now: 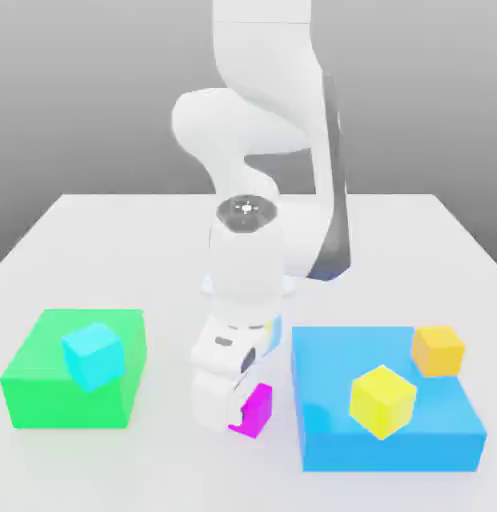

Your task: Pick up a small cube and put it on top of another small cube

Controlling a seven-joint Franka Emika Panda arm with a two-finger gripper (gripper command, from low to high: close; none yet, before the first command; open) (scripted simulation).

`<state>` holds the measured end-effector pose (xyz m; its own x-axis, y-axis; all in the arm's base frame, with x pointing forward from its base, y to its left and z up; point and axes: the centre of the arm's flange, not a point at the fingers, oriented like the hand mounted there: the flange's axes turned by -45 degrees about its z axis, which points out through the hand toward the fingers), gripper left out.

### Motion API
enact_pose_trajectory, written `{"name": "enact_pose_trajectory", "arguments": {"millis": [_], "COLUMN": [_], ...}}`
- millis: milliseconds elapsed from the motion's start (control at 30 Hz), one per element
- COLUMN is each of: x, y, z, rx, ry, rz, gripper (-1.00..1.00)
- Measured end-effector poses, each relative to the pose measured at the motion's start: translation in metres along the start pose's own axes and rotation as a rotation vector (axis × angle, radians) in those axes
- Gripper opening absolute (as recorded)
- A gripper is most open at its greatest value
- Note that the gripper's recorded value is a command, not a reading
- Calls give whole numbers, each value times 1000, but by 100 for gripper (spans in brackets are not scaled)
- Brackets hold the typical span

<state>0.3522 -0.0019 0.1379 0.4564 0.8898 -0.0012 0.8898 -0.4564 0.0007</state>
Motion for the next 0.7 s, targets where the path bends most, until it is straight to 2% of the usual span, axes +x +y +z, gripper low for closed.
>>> {"name": "enact_pose_trajectory", "arguments": {"millis": [267,500,700], "x": [0,-76,-165], "y": [4,68,93], "z": [-61,-140,-192], "rx": [1,-3,3], "ry": [3,11,5], "rz": [-3,109,214], "gripper": [-100,-100,-100]}}
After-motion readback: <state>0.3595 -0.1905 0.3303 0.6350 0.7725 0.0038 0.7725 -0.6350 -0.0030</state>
